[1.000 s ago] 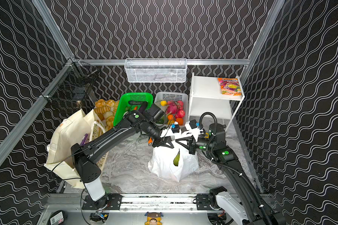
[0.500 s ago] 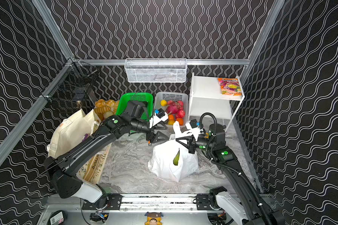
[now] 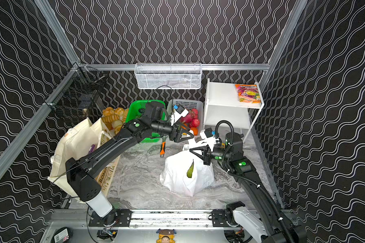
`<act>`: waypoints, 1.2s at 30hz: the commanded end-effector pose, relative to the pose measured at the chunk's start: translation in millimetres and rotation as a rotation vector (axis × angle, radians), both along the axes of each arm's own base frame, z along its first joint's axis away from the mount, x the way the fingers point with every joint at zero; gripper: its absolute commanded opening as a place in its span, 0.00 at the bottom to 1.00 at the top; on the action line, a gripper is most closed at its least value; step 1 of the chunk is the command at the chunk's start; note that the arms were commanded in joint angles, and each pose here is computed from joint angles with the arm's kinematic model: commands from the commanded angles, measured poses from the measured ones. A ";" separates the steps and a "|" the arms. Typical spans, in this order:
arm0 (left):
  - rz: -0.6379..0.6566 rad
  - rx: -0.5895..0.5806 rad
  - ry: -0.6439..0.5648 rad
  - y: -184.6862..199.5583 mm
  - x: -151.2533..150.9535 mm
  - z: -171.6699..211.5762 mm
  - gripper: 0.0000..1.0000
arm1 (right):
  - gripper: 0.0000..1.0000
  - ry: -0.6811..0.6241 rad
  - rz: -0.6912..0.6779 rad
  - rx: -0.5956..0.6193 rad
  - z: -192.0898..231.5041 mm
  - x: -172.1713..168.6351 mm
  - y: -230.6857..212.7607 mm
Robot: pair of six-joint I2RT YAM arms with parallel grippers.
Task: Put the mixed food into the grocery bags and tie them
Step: 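Pull the crossed handles with the left gripper while the right gripper holds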
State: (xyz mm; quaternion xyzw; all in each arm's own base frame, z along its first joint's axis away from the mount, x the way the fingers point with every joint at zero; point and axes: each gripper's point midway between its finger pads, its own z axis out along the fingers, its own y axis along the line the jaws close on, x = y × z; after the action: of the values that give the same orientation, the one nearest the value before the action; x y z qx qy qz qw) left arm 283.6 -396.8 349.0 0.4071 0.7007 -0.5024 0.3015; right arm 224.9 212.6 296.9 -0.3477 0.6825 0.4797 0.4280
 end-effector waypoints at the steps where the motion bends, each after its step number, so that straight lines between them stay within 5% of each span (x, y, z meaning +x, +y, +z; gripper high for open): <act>1: -0.079 -0.105 -0.031 -3.6 -12.2 25.8 0.45 | 0.05 -0.022 0.013 0.001 3.6 -1.3 0.7; 3: -0.080 -0.132 -0.044 -2.5 -14.6 31.2 0.12 | 0.07 -0.010 -0.004 -0.002 1.0 1.2 -0.1; 5: -0.076 -0.141 -0.066 0.1 -16.7 33.0 0.00 | 0.10 0.007 -0.028 -0.002 -1.8 4.6 -1.3; 14: -0.046 -0.185 -0.138 19.4 -35.1 32.2 0.00 | 0.14 0.070 -0.106 0.031 -4.8 19.5 -4.4; 19: -0.107 -0.193 -0.174 21.8 -57.8 19.4 0.00 | 0.06 0.089 -0.082 0.068 1.9 18.9 -1.3; 25: -0.165 -0.061 -0.301 23.2 -86.3 -27.7 0.00 | 0.04 0.123 -0.089 0.076 3.1 21.7 -0.9; 36: -0.209 0.196 -0.374 14.3 -96.9 -103.5 0.01 | 0.17 0.164 0.021 0.058 -8.2 2.3 3.8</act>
State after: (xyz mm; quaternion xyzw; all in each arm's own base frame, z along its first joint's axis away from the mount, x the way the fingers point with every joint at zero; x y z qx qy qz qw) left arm 187.5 -385.6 262.4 0.5688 0.6291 -0.4080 0.3381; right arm 234.1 214.4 288.1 -0.2840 0.7055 0.5228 0.3850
